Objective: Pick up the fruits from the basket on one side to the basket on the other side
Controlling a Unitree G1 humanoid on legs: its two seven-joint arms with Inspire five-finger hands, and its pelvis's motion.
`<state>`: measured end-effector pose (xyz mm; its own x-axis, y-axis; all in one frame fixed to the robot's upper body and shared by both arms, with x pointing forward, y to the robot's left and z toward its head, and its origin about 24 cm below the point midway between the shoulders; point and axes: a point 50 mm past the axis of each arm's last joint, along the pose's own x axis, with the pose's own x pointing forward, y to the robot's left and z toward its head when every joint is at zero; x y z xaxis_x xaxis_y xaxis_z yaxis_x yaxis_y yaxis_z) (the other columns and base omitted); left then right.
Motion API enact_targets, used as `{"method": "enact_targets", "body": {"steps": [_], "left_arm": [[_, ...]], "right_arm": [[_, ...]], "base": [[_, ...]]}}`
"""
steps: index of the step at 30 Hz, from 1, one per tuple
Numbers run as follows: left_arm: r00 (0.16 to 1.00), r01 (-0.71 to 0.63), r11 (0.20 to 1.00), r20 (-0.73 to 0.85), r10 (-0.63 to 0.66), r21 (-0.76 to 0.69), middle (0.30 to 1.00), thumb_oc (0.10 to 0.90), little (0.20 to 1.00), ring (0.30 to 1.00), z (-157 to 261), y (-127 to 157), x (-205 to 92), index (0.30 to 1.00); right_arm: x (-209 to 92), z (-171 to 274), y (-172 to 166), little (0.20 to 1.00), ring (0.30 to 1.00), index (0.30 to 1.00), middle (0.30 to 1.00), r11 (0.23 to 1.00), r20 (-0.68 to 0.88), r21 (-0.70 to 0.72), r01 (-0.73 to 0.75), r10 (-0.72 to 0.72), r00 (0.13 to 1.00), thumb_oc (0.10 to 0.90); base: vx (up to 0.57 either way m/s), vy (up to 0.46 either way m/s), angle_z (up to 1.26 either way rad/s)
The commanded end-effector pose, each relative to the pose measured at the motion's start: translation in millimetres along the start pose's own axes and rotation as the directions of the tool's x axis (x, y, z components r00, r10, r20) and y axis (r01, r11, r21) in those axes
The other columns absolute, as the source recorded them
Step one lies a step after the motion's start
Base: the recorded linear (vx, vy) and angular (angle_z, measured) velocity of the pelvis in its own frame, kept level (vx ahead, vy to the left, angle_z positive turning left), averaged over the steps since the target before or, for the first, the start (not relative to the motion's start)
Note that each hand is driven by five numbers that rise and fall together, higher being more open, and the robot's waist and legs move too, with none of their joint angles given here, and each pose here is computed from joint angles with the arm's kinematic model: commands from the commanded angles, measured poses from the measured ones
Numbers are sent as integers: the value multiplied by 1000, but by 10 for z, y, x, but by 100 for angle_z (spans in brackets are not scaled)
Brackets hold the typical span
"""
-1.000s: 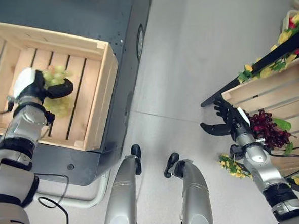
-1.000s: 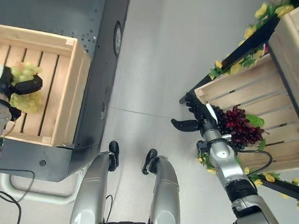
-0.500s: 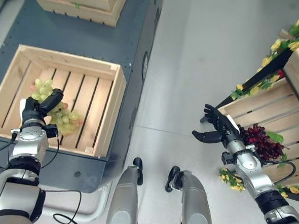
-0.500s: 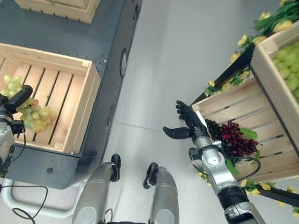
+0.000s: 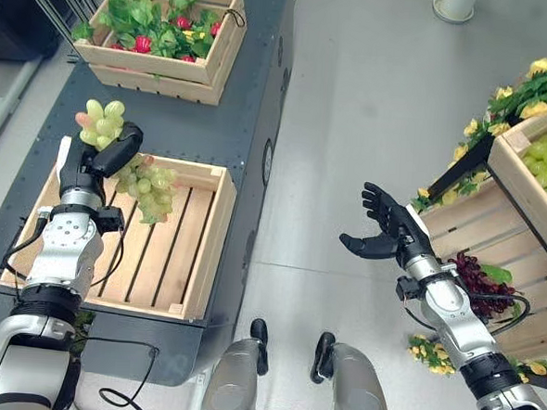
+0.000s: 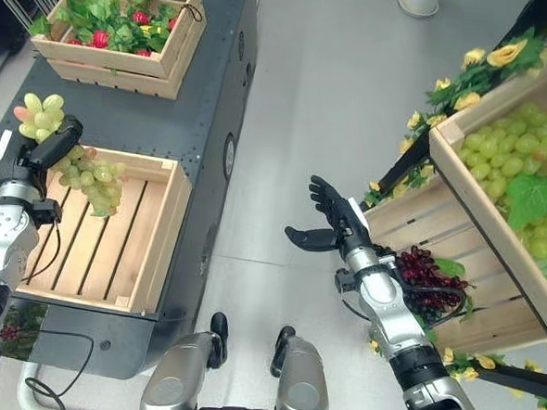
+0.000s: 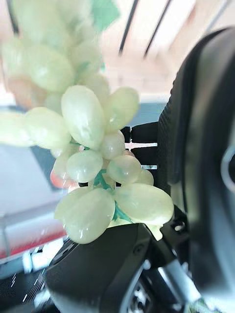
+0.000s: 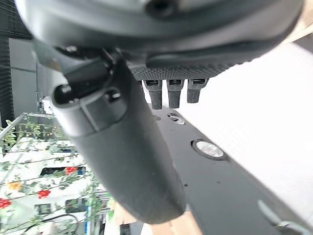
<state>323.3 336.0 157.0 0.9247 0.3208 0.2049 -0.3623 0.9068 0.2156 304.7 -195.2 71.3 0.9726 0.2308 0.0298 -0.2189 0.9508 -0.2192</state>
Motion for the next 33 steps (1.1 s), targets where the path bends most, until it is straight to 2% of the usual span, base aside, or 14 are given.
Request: {"method": "enact_targets", "body": {"steps": [1, 9, 13, 16, 19, 20, 23, 25, 30, 33], "left_arm": [[965, 18, 998, 261, -3, -54, 300, 400, 300, 300, 402, -35, 11, 300], [919, 179, 980, 371, -136, -84, 300, 400, 300, 300, 649, -351, 3, 300], [897, 234, 969, 403, -184, -79, 300, 400, 300, 300, 745, -477, 26, 300], [881, 272, 959, 423, -214, -81, 300, 400, 300, 300, 851, -567, 72, 300], [858, 333, 938, 442, -261, -92, 300, 400, 300, 300, 932, -712, 99, 300], [842, 375, 922, 451, -297, -92, 300, 400, 300, 300, 959, -818, 84, 300], [818, 425, 901, 464, -339, -90, 300, 400, 300, 300, 984, -926, 68, 300], [784, 495, 865, 473, -402, -86, 300, 400, 300, 300, 1038, -1139, 39, 300], [734, 584, 807, 483, -479, -87, 300, 400, 300, 300, 1106, -1378, 11, 300], [688, 648, 756, 496, -530, -92, 300, 400, 300, 300, 1159, -1550, -34, 300]], "right_arm": [[14, 231, 34, 900, 900, 900, 900, 996, 153, 73, -47, 35, 988, 800], [117, 431, 174, 900, 900, 900, 900, 978, 236, 102, -181, 153, 960, 800], [190, 572, 212, 900, 900, 900, 900, 963, 254, 89, -256, 226, 940, 800], [277, 662, 216, 900, 900, 900, 900, 947, 243, 130, -295, 258, 935, 800], [378, 738, 305, 900, 900, 900, 900, 893, 259, 274, -358, 290, 921, 800], [416, 786, 388, 900, 900, 900, 900, 853, 283, 338, -399, 312, 907, 800], [446, 845, 475, 900, 900, 900, 900, 818, 313, 382, -431, 324, 893, 800], [503, 952, 596, 900, 900, 900, 900, 783, 350, 421, -457, 325, 879, 800], [577, 1061, 743, 900, 900, 900, 900, 732, 367, 473, -490, 342, 865, 800], [618, 1076, 866, 900, 900, 900, 900, 664, 358, 534, -524, 384, 851, 800]], "base": [[28, -69, 0], [18, -77, 0], [-2, -81, -5], [-3, -64, -4], [20, -57, -1], [41, -36, -1], [37, -26, -4], [51, -28, -4], [34, -13, -9], [20, -5, -10]]}}
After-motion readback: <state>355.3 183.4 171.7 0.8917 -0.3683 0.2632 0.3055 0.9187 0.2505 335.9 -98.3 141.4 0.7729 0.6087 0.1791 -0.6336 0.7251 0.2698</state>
